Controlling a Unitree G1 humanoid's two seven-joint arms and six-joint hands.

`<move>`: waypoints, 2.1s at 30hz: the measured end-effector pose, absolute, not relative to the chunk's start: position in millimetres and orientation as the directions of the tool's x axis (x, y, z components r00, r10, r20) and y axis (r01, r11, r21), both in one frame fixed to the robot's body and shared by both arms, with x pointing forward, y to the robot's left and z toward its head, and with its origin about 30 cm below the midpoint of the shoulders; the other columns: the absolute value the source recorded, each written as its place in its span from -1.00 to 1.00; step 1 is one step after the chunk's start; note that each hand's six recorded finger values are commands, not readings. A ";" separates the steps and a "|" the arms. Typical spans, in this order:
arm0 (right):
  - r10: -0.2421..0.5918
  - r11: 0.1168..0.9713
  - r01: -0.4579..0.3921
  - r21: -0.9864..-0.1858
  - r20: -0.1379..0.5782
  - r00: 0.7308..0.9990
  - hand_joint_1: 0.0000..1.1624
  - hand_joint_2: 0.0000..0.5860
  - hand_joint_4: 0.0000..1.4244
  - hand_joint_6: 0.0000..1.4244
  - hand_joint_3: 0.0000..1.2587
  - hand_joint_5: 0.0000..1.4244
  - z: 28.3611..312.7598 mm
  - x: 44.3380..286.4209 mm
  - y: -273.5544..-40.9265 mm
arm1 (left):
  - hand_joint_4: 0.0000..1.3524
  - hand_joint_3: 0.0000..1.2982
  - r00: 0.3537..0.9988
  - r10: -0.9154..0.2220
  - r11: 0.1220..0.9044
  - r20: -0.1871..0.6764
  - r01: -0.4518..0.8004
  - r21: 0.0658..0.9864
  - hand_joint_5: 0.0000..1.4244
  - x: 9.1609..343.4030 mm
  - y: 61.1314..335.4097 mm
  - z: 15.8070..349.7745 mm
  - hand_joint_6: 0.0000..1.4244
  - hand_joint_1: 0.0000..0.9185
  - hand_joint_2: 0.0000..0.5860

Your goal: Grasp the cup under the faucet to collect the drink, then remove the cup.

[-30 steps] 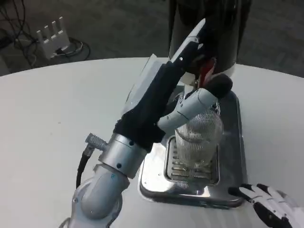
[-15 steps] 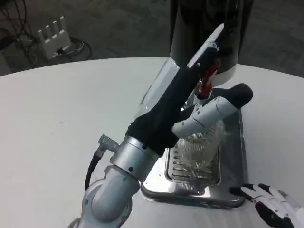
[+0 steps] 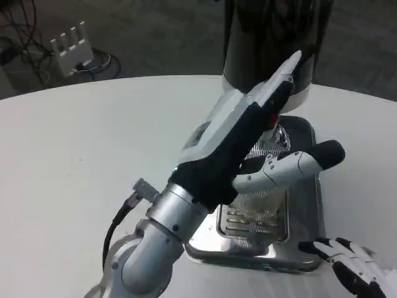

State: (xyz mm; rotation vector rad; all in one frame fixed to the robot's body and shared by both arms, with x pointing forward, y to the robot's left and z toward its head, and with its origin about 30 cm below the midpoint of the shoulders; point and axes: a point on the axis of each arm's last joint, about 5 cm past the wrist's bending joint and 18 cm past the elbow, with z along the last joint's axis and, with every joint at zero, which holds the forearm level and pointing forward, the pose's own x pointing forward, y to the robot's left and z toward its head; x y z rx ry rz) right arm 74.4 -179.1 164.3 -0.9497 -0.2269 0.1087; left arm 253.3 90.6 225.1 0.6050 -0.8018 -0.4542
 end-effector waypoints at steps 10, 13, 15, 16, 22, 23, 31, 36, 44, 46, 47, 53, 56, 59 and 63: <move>0.187 0.579 0.011 -0.815 0.146 0.971 -0.23 0.56 -0.85 -1.00 -0.69 -0.93 164.5 74.5 -180.1 | -1.00 -1.00 0.608 -0.595 0.734 0.525 0.144 0.664 -0.94 254.5 87.6 225.3 -0.99 -1.00 -0.77; 0.187 0.579 0.011 -0.815 0.146 0.971 -0.23 0.56 -0.85 -1.00 -0.69 -0.93 164.5 74.5 -180.0 | -1.00 -1.00 0.601 -0.608 0.712 0.519 0.123 0.692 -0.92 254.0 86.0 225.7 -0.98 -1.00 -0.77; 0.189 0.580 0.010 -0.814 0.146 0.971 -0.23 0.56 -0.85 -1.00 -0.69 -0.93 164.5 74.5 -179.8 | -1.00 -1.00 0.598 -0.615 0.694 0.514 0.102 0.712 -0.92 253.9 86.4 226.7 -0.97 -1.00 -0.76; 0.189 0.581 0.010 -0.814 0.146 0.971 -0.23 0.56 -0.85 -1.00 -0.69 -0.93 164.5 74.5 -179.7 | -1.00 -1.00 0.597 -0.617 0.691 0.513 0.098 0.717 -0.92 253.8 86.4 226.9 -0.97 -1.00 -0.76; 0.189 0.581 0.010 -0.814 0.147 0.971 -0.23 0.56 -0.85 -1.00 -0.69 -0.93 164.5 74.6 -179.7 | -1.00 -1.00 0.584 -0.632 0.668 0.509 0.078 0.740 -0.90 253.0 86.1 226.3 -0.95 -1.00 -0.74; 0.190 0.581 0.011 -0.814 0.148 0.971 -0.23 0.56 -0.85 -1.00 -0.69 -0.93 164.6 74.8 -179.6 | -1.00 -1.00 0.582 -0.637 0.658 0.505 0.069 0.750 -0.90 252.8 85.7 226.2 -0.95 -1.00 -0.74; 0.194 0.590 0.012 -0.808 0.156 0.969 -0.23 0.56 -0.85 -0.99 -0.69 -0.92 164.3 76.9 -178.9 | -1.00 -1.00 0.574 -0.655 0.623 0.492 0.041 0.781 -0.89 253.3 85.6 227.7 -0.95 -1.00 -0.73; 0.178 0.639 -0.008 -0.769 0.138 0.974 -0.19 0.42 -0.83 -0.90 -0.72 -0.89 157.2 81.7 -177.1 | -1.00 -1.00 0.567 -0.669 0.602 0.481 0.034 0.797 -0.88 254.3 86.3 228.3 -0.94 -1.00 -0.79; 0.111 0.728 0.024 -0.685 0.153 0.982 0.01 0.10 -0.82 -0.83 -0.77 -0.83 149.3 91.6 -170.8 | -1.00 -0.99 0.557 -0.683 0.593 0.473 0.045 0.804 -0.88 256.0 86.8 227.8 -0.94 -1.00 -0.80; 0.077 0.770 0.040 -0.637 0.156 0.985 0.10 0.01 -0.81 -0.81 -0.79 -0.83 144.1 97.8 -166.6 | -1.00 -0.99 0.557 -0.682 0.595 0.474 0.046 0.802 -0.88 256.0 86.9 227.9 -0.94 -1.00 -0.80; 0.073 0.783 0.038 -0.621 0.154 0.985 0.13 -0.03 -0.82 -0.81 -0.80 -0.83 142.5 100.5 -165.1 | -1.00 -0.99 0.557 -0.682 0.596 0.474 0.046 0.802 -0.88 256.0 86.9 227.9 -0.94 -1.00 -0.80; 0.015 0.863 0.082 -0.498 0.187 0.982 0.22 -0.09 -0.82 -0.78 -0.82 -0.83 136.8 121.4 -152.1 | -1.00 -0.98 0.557 -0.682 0.596 0.474 0.047 0.802 -0.88 256.0 86.7 227.9 -0.94 -1.00 -0.80; -0.014 0.880 0.111 -0.462 0.210 0.978 0.27 -0.16 -0.82 -0.75 -0.82 -0.83 137.8 127.6 -147.9 | -1.00 -0.98 0.556 -0.682 0.596 0.475 0.047 0.801 -0.88 255.9 86.6 228.0 -0.94 -1.00 -0.80; -0.043 0.895 0.134 -0.425 0.217 0.975 0.32 -0.23 -0.84 -0.73 -0.84 -0.83 136.2 134.0 -144.5 | -1.00 -0.98 0.556 -0.683 0.595 0.474 0.048 0.802 -0.88 255.8 86.7 228.3 -0.94 -1.00 -0.80; -0.124 0.919 0.202 -0.339 0.238 0.963 0.37 -0.27 -0.84 -0.73 -0.84 -0.83 125.6 144.7 -137.1 | -1.00 -0.98 0.556 -0.684 0.595 0.473 0.050 0.802 -0.88 255.5 86.5 228.8 -0.94 -1.00 -0.80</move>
